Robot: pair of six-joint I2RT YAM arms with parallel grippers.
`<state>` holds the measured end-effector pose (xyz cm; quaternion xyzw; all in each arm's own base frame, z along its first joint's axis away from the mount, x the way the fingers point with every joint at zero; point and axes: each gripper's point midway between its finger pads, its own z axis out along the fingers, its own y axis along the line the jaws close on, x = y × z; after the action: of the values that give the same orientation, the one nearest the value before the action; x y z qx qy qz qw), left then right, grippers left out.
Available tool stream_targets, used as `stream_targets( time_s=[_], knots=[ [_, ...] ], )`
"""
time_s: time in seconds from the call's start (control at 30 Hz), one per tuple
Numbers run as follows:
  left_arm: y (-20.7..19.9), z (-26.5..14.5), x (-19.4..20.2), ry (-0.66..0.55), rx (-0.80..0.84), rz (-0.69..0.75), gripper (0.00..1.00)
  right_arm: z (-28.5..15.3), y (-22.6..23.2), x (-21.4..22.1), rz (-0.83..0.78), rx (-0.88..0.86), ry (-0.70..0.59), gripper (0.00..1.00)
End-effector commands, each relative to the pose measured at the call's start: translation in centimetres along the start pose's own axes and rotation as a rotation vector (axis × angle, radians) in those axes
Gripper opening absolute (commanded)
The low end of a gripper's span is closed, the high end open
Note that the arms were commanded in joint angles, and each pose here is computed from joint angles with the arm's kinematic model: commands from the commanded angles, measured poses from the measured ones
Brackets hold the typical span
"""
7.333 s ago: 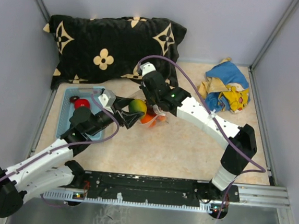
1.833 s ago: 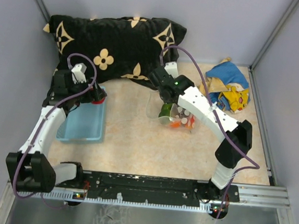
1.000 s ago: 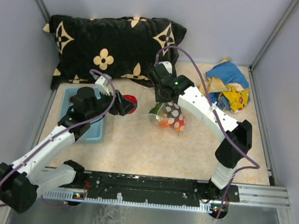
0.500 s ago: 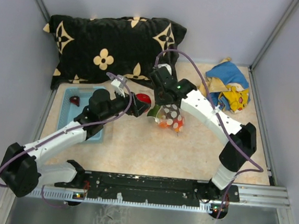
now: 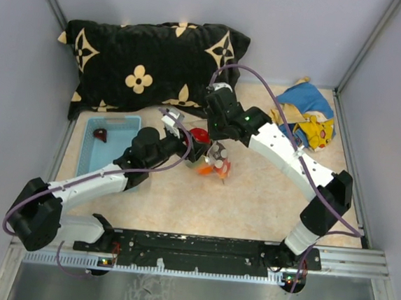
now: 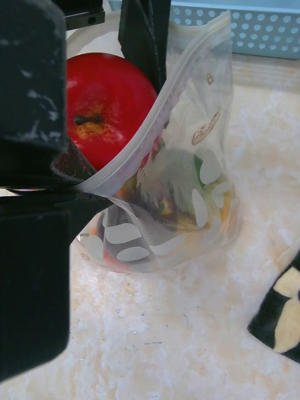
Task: Place the food in the zip-top bag and seal the zipper
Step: Place the fake fruit in the zipper food storage bag.
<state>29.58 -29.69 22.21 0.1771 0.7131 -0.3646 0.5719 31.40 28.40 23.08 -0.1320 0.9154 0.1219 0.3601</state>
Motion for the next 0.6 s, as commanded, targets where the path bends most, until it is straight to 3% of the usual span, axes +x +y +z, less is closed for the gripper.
stream_targets(
  time_s=[0.0,0.13,0.57],
  knots=[
    [1.1,0.7,-1.3,-0.071,-0.074,0.072,0.6,-2.1,1.1,-1.8,0.005,-0.079,-0.082,0.0],
    [2.1,1.1,-1.3,-0.078,-0.143,0.115,0.61,-2.1,1.2,-1.6,0.002,-0.087,-0.079,0.0],
    [3.4,2.2,-1.5,-0.106,-0.258,0.126,0.81,-2.2,1.3,-1.3,-0.003,-0.102,-0.077,0.0]
  ],
)
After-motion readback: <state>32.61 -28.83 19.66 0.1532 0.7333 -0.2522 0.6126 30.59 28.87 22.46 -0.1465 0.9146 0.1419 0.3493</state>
